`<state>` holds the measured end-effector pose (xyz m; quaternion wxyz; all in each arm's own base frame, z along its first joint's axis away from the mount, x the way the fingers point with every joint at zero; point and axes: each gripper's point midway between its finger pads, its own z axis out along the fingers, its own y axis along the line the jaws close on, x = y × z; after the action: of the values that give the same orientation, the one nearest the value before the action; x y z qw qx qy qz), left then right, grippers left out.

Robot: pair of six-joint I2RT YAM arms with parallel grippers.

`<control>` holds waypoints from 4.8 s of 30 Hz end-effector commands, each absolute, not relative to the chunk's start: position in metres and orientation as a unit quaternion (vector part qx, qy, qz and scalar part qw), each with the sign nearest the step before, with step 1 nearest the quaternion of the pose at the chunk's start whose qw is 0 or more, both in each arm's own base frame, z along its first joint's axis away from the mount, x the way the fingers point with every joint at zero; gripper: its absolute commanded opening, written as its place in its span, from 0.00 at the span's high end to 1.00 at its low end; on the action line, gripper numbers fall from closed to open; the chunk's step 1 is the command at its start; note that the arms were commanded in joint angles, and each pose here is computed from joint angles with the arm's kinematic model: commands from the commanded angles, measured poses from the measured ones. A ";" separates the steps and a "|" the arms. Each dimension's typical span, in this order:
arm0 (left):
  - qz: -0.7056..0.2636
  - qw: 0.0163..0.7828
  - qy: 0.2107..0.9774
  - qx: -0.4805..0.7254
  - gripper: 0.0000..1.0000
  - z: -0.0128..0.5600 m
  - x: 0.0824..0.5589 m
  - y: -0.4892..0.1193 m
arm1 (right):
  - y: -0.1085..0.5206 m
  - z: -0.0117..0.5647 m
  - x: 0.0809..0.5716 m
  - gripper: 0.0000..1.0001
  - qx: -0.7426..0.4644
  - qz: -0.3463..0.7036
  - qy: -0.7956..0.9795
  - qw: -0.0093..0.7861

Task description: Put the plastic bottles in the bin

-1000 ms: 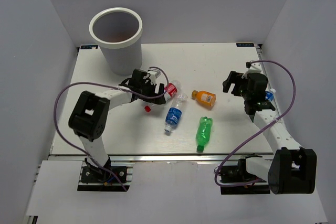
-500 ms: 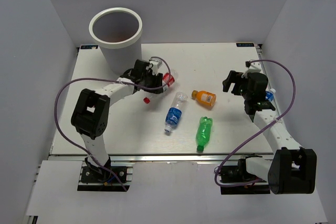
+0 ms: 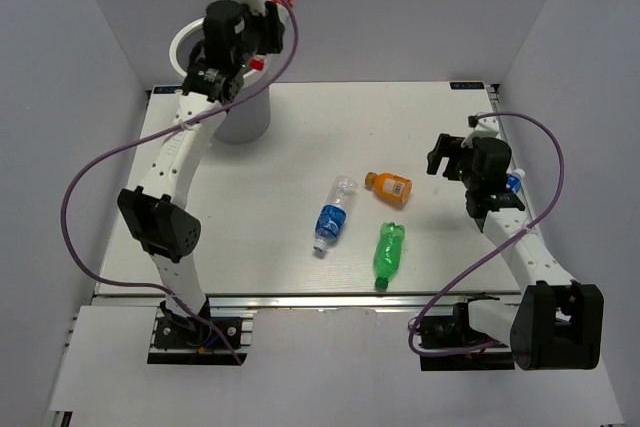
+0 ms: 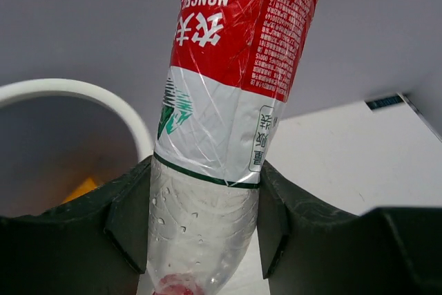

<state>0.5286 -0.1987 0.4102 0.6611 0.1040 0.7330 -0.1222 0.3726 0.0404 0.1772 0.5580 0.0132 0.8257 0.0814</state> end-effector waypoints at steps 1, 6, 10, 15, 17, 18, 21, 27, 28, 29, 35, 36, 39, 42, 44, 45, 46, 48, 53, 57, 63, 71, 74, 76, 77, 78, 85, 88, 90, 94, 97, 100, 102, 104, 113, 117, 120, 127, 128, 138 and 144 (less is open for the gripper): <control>-0.073 0.650 0.756 0.034 0.47 0.396 0.560 -0.136 | 0.033 0.207 0.386 0.11 0.014 0.064 0.802 0.593; -0.067 0.655 0.753 -0.013 0.29 0.393 0.582 -0.079 | 0.033 0.207 0.387 0.11 0.013 0.063 0.804 0.591; -0.070 0.655 0.752 -0.027 0.02 0.387 0.588 -0.070 | 0.036 0.204 0.387 0.11 0.003 0.070 0.806 0.588; -0.086 0.663 0.743 -0.021 0.02 0.401 0.582 -0.075 | 0.036 0.202 0.388 0.11 0.003 0.070 0.809 0.584; -0.095 0.664 0.741 -0.024 0.02 0.410 0.575 -0.077 | 0.037 0.206 0.387 0.11 0.004 0.072 0.806 0.588; -0.104 0.662 0.742 -0.022 0.02 0.412 0.571 -0.080 | 0.036 0.207 0.386 0.11 0.006 0.072 0.804 0.590; -0.187 0.625 0.758 0.025 0.02 0.402 0.543 -0.114 | 0.034 0.208 0.383 0.11 0.019 0.073 0.801 0.593; -0.205 0.561 0.795 0.105 0.02 0.329 0.460 -0.211 | 0.015 0.202 0.379 0.11 0.090 0.045 0.806 0.584; -0.218 0.520 0.817 0.122 0.02 0.289 0.438 -0.232 | 0.011 0.200 0.378 0.11 0.103 0.039 0.808 0.579; -0.239 0.506 0.819 0.129 0.02 0.276 0.427 -0.243 | 0.005 0.199 0.378 0.11 0.128 0.033 0.807 0.576; -0.286 0.392 0.863 0.143 0.02 0.182 0.344 -0.280 | -0.001 0.184 0.371 0.11 0.175 0.031 0.815 0.552; -0.286 0.378 0.869 0.140 0.02 0.173 0.336 -0.284 | 0.001 0.181 0.368 0.11 0.180 0.039 0.816 0.548; -0.290 0.347 0.879 0.151 0.02 0.144 0.309 -0.301 | 0.008 0.171 0.360 0.11 0.184 0.061 0.818 0.542; -0.305 0.321 0.882 0.161 0.02 0.122 0.291 -0.315 | 0.014 0.167 0.353 0.11 0.189 0.083 0.816 0.540; -0.310 0.313 0.881 0.172 0.02 0.112 0.284 -0.324 | 0.019 0.160 0.347 0.10 0.191 0.097 0.822 0.528; -0.308 0.312 0.883 0.169 0.02 0.109 0.284 -0.325 | 0.020 0.161 0.344 0.11 0.191 0.101 0.820 0.529; -0.315 0.318 0.878 0.173 0.02 0.110 0.283 -0.331 | 0.020 0.159 0.341 0.11 0.196 0.102 0.821 0.526; -0.318 0.315 0.877 0.173 0.02 0.106 0.283 -0.336 | 0.019 0.159 0.336 0.11 0.205 0.102 0.819 0.526; -0.292 0.307 0.889 0.176 0.04 0.084 0.285 -0.344 | 0.012 0.146 0.323 0.11 0.222 0.087 0.822 0.517; -0.269 0.301 0.898 0.173 0.36 0.075 0.292 -0.343 | 0.011 0.152 0.321 0.11 0.217 0.086 0.816 0.529; -0.259 0.346 0.883 0.185 0.52 0.103 0.307 -0.344 | 0.010 0.153 0.324 0.11 0.214 0.084 0.810 0.539; -0.230 0.418 0.860 0.179 0.73 0.159 0.332 -0.333 | 0.017 0.152 0.327 0.11 0.192 0.096 0.814 0.540; -0.230 0.475 0.832 0.171 0.73 0.216 0.352 -0.321 | 0.019 0.153 0.328 0.11 0.183 0.101 0.814 0.542; -0.222 0.501 0.823 0.149 0.73 0.245 0.371 -0.301 | 0.019 0.153 0.328 0.11 0.182 0.100 0.813 0.544; -0.224 0.519 0.810 0.156 0.73 0.264 0.373 -0.301 | 0.019 0.155 0.328 0.11 0.178 0.100 0.812 0.547; -0.205 0.549 0.801 0.122 0.73 0.290 0.398 -0.272 | 0.020 0.156 0.328 0.11 0.177 0.101 0.811 0.548; -0.122 0.681 0.722 -0.013 0.68 0.397 0.487 -0.160 | 0.019 0.158 0.330 0.11 0.170 0.099 0.808 0.555; -0.089 0.718 0.686 -0.071 0.72 0.427 0.515 -0.111 | 0.019 0.155 0.331 0.11 0.168 0.097 0.810 0.553; -0.073 0.737 0.665 -0.099 0.71 0.441 0.528 -0.080 | 0.020 0.156 0.332 0.11 0.164 0.097 0.810 0.554; -0.065 0.737 0.657 -0.143 0.66 0.433 0.562 -0.048 | 0.020 0.153 0.334 0.11 0.163 0.095 0.814 0.550; -0.045 0.759 0.630 -0.161 0.46 0.434 0.575 -0.037 | 0.020 0.152 0.336 0.11 0.160 0.093 0.816 0.548; -0.023 0.753 0.636 -0.166 0.29 0.420 0.594 -0.031 | 0.022 0.151 0.337 0.11 0.152 0.094 0.822 0.541; -0.002 0.737 0.652 -0.178 0.21 0.410 0.604 -0.026 | 0.020 0.149 0.335 0.11 0.157 0.091 0.823 0.539; -0.001 0.735 0.652 -0.185 0.02 0.409 0.604 -0.024 | 0.019 0.151 0.335 0.11 0.158 0.090 0.820 0.543; -0.046 0.706 0.695 -0.125 0.02 0.402 0.582 -0.050 | 0.022 0.158 0.331 0.11 0.158 0.099 0.816 0.548; -0.073 0.681 0.723 -0.091 0.02 0.401 0.565 -0.073 | 0.015 0.158 0.327 0.11 0.179 0.087 0.813 0.547; -0.091 0.651 0.752 -0.046 0.02 0.389 0.541 -0.113 | 0.012 0.157 0.325 0.11 0.188 0.082 0.814 0.544; -0.264 0.543 0.793 0.085 0.02 0.286 0.434 -0.257 | 0.013 0.156 0.324 0.11 0.187 0.081 0.818 0.538; -0.279 0.515 0.805 0.093 0.02 0.262 0.419 -0.268 | 0.012 0.156 0.324 0.11 0.188 0.080 0.817 0.539; -0.262 0.448 0.854 0.045 0.02 0.184 0.354 -0.267 | 0.118 0.185 0.325 0.11 -0.198 0.194 0.785 0.553; -0.241 0.446 0.862 0.025 0.02 0.166 0.334 -0.242 | 0.147 0.143 0.323 0.11 -0.414 0.181 0.772 0.447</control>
<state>0.3313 -0.2499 0.1396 0.4064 0.0496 0.8825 -0.2317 0.3276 0.1349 0.1487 0.4766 -0.2748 0.8149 0.1824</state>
